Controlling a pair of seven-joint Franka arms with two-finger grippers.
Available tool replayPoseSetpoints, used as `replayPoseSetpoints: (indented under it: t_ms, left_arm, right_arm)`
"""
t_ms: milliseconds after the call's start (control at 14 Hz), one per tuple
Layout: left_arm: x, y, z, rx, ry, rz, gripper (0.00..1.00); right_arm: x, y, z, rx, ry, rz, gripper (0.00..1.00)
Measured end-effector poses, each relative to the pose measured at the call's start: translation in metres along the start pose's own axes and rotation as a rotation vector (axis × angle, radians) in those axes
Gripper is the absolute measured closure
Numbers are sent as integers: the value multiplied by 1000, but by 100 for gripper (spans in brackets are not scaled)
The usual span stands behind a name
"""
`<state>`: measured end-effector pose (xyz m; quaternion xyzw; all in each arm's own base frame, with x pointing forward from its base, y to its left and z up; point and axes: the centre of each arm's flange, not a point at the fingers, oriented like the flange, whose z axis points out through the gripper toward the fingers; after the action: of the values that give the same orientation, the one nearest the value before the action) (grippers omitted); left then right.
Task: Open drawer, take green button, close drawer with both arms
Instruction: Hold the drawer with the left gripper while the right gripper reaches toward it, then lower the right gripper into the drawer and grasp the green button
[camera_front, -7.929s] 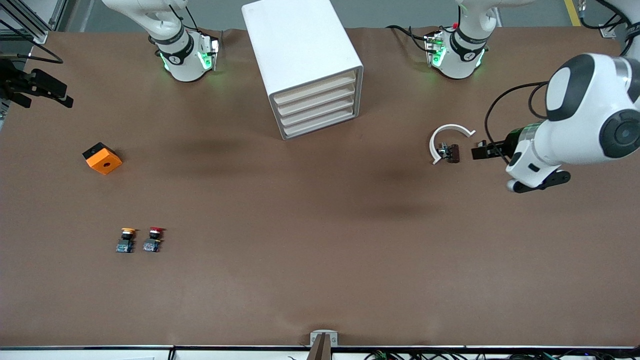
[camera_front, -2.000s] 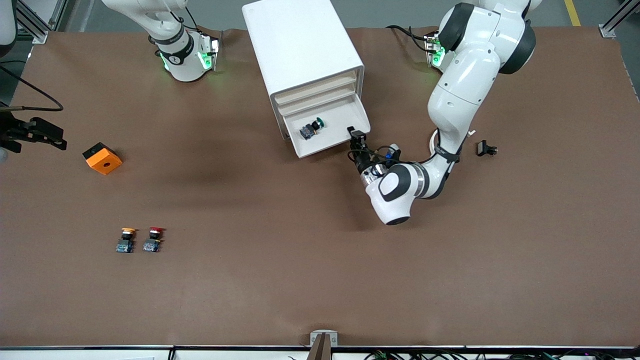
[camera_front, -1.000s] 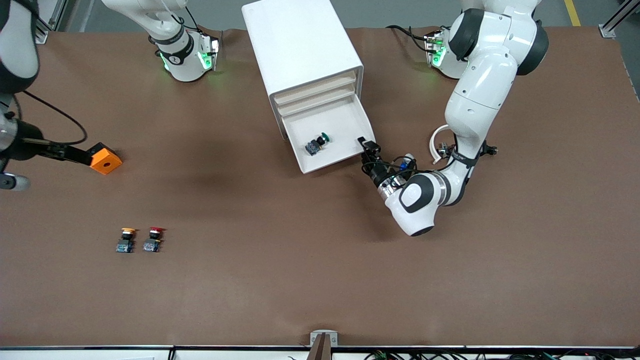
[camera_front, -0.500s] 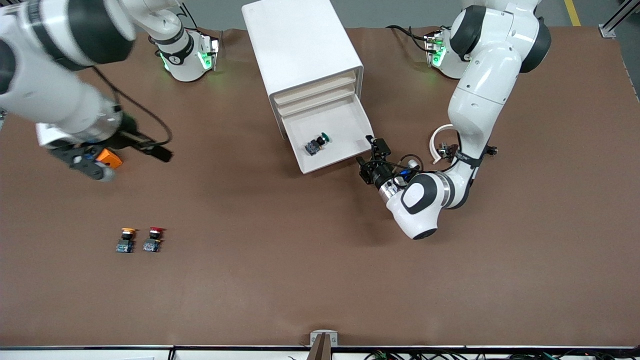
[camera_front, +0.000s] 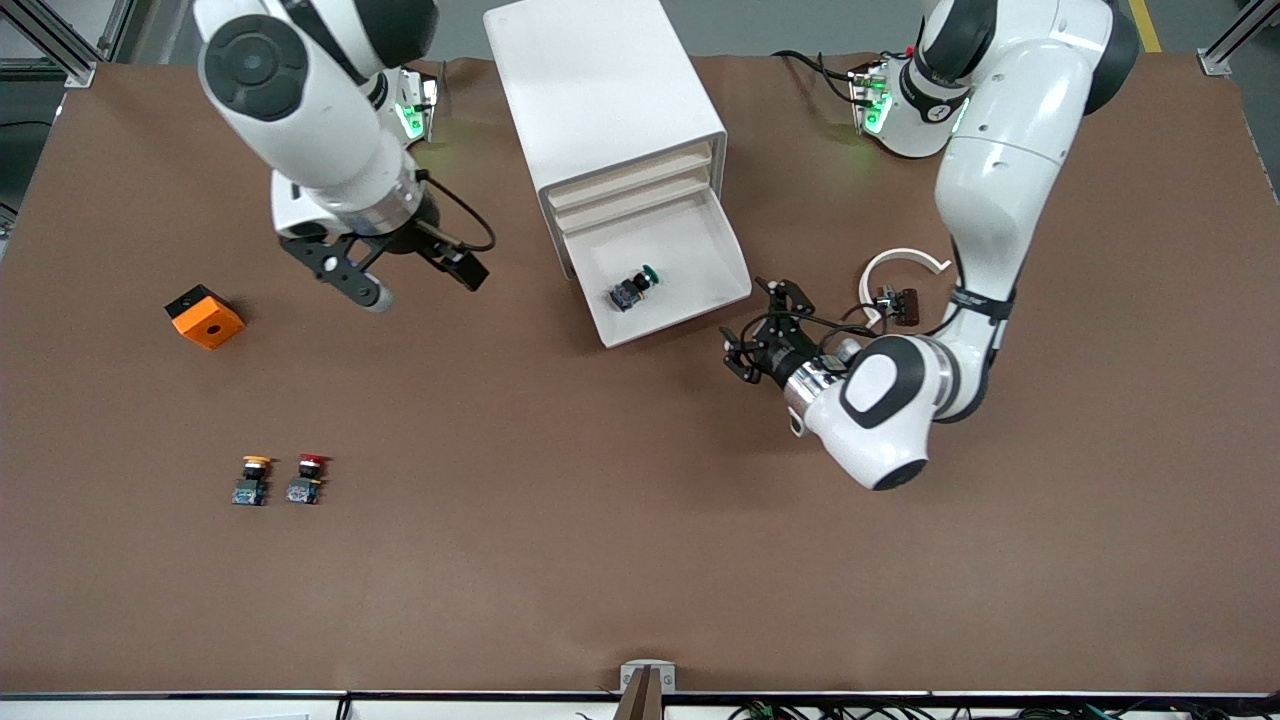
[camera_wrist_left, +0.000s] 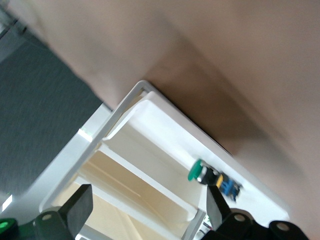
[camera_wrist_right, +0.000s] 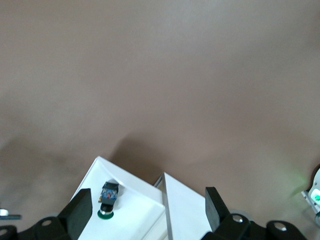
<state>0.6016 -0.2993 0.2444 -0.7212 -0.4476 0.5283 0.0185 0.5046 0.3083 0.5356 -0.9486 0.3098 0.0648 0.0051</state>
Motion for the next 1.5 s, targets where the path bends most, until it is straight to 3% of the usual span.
replayPoseSetpoints:
  t_ms: [214, 429, 714, 857, 1071, 1357, 1500]
  left_arm:
    - [-16, -3, -36, -106, 110, 213, 0]
    - [-27, -4, -62, -200, 274, 395, 0]
    - [-29, -3, -92, -306, 461, 503, 0]
    - [-28, 2, -105, -370, 552, 545, 0]
    - [-29, 8, -115, -401, 712, 572, 0]
    - [-34, 17, -115, -451, 785, 597, 0]
    - [-29, 19, -115, -442, 821, 621, 0]
  right_arm:
    - [-46, -17, 15, -15, -11, -5, 0]
    - [-91, -39, 51, 42, -27, 4, 0]
    - [-138, -64, 122, 63, -10, 20, 0]
    - [-151, -77, 150, 65, -2, 37, 0]
    - [-155, -88, 185, 54, 14, 55, 0]
    - [-150, -96, 215, 54, 82, 85, 0]
    - [-148, -100, 229, 62, 100, 88, 0]
